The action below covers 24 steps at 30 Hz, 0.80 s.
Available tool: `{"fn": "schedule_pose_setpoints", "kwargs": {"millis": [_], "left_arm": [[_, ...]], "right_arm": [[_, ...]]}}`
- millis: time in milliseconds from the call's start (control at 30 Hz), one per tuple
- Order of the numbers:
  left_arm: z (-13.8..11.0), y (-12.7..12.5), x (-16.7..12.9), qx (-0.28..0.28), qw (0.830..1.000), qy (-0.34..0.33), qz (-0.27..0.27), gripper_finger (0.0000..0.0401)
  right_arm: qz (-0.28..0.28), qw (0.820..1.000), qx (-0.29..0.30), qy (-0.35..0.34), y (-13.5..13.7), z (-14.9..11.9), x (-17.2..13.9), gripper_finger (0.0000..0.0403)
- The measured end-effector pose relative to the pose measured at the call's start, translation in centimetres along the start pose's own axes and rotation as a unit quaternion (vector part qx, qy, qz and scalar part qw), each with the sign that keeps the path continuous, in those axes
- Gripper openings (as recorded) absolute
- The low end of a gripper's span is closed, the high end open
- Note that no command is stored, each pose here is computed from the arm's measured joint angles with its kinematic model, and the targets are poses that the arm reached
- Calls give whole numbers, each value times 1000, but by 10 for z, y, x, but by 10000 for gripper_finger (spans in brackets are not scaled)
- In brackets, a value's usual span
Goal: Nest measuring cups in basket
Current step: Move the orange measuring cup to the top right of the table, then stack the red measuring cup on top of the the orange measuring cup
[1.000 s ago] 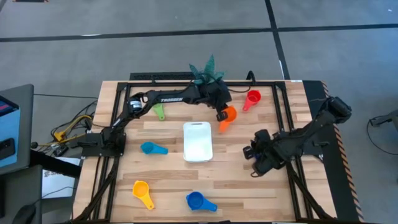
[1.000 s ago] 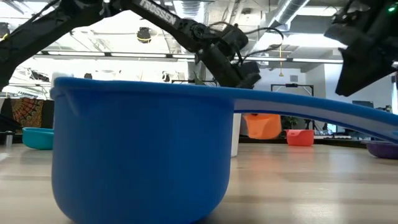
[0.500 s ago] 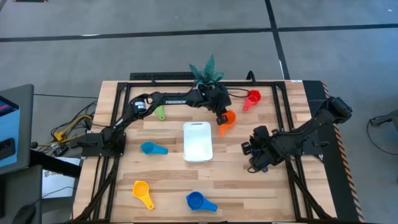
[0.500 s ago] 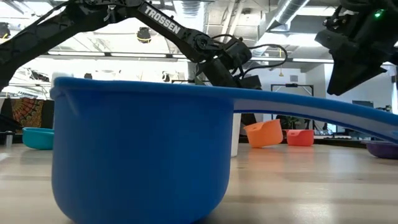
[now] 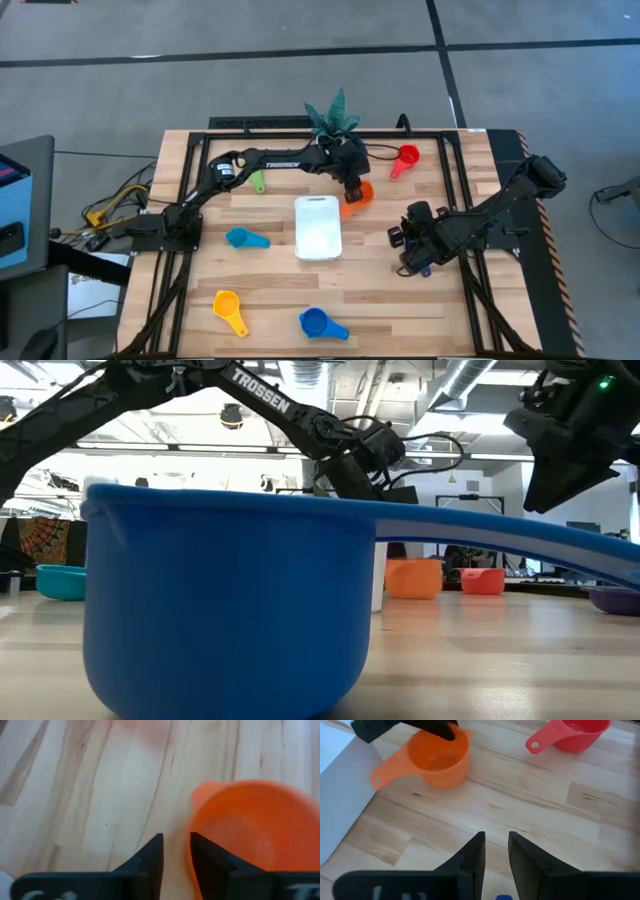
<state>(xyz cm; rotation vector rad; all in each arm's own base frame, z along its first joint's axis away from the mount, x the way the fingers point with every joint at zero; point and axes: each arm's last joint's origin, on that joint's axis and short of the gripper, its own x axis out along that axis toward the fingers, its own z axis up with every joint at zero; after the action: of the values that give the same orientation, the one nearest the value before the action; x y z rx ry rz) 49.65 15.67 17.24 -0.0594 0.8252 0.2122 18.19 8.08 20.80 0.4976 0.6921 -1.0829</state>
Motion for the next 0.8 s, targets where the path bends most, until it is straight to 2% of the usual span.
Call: {"fn": "schedule_pose_setpoints", "kwargs": {"millis": [233, 433, 567, 667, 800], "left_arm": [[6, 0, -7, 0, 1000, -12, 2, 133], [11, 0, -14, 1, 1000, -25, 3, 139], [20, -3, -16, 7, 998, -69, -12, 140], [27, -11, -17, 8, 994, -102, -49, 144], [30, -22, -18, 16, 992, -113, -55, 149]], "right_arm": [[12, 1000, 11, 2, -4, 5, -4, 108], [14, 1000, 11, 2, -10, 10, -9, 108], [12, 1000, 8, 2, -18, 14, -12, 108], [-6, 1000, -4, -1, -30, 21, -16, 108], [-55, 998, 3, -6, -50, 37, -15, 108]]}}
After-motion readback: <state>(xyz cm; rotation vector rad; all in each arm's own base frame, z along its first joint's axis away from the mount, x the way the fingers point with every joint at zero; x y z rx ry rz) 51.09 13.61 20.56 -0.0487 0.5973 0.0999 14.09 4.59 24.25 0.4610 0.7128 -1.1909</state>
